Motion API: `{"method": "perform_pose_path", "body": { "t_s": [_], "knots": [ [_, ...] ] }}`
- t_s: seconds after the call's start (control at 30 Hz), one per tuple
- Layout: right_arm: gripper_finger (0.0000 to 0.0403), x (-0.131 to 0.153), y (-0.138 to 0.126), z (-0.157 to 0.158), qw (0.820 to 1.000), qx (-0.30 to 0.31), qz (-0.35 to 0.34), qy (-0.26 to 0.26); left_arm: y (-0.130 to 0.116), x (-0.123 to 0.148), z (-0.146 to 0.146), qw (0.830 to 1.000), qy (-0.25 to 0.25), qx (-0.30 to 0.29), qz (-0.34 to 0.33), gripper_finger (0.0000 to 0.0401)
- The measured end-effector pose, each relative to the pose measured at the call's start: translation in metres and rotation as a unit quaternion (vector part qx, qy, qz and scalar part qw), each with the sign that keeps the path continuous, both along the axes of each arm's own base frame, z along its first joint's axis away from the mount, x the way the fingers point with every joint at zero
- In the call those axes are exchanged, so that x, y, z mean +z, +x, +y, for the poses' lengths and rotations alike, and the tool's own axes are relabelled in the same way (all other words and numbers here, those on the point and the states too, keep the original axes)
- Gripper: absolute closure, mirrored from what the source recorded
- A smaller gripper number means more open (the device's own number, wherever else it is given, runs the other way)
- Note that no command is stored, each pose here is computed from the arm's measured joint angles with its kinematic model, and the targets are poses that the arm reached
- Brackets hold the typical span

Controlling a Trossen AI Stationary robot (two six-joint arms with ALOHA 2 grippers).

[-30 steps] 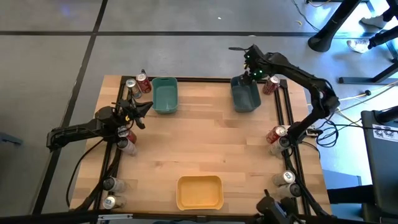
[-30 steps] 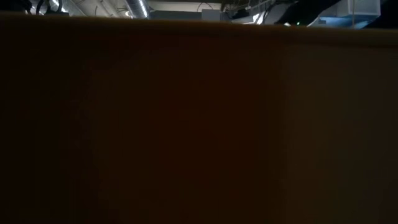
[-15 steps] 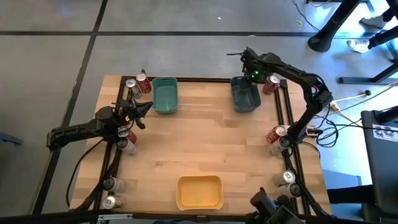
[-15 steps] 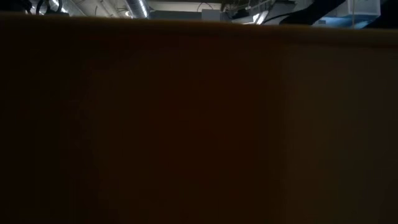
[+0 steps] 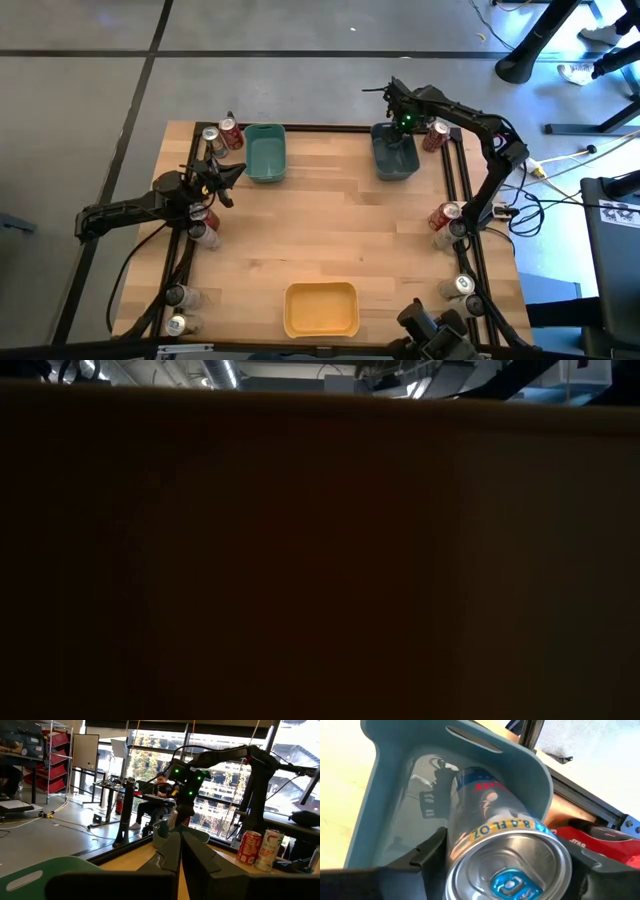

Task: Sort soda cans
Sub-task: Put the top right blue soda can into the blue bin, then put the bottom right blue soda can into the blue bin

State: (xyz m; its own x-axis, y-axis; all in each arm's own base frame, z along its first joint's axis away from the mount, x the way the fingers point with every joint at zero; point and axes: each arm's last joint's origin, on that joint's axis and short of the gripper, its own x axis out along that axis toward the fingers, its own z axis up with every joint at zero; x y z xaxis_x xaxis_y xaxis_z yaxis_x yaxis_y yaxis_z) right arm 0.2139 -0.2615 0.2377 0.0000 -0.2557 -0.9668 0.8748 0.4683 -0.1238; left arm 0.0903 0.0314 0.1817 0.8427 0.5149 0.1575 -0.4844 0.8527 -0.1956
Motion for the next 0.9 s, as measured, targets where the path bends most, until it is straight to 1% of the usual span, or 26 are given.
{"method": "perform_pose_path", "body": {
  "t_s": [0.3, 0.53, 0.6, 0.73, 0.9],
  "knots": [
    [0.0089, 0.001, 0.001, -0.001, 1.0, 0.0, -0.005, -0.007, 0.0, 0.0, 0.0, 1.0, 0.0, 0.0, 0.0, 0.0393],
    [0.0077, 0.003, 0.0, 0.0, 1.0, 0.004, 0.009, -0.015, 0.0, 0.0, 0.0, 1.0, 0.0, 0.0, 0.0, 0.0393],
    [0.0078, 0.013, -0.001, 0.002, 1.0, 0.009, 0.006, -0.014, 0.0, 0.0, 0.0, 1.0, 0.0, 0.0, 0.0, 0.0393],
    [0.0079, 0.043, -0.004, 0.012, 1.0, 0.018, 0.0, -0.017, 0.0, 0.0, 0.0, 1.0, 0.0, 0.0, -0.001, 0.0393],
    [0.0079, 0.084, -0.01, 0.035, 0.998, 0.032, -0.005, -0.049, 0.0, 0.0, 0.0, 1.0, 0.0, 0.0, -0.001, 0.0393]
  ]
}}
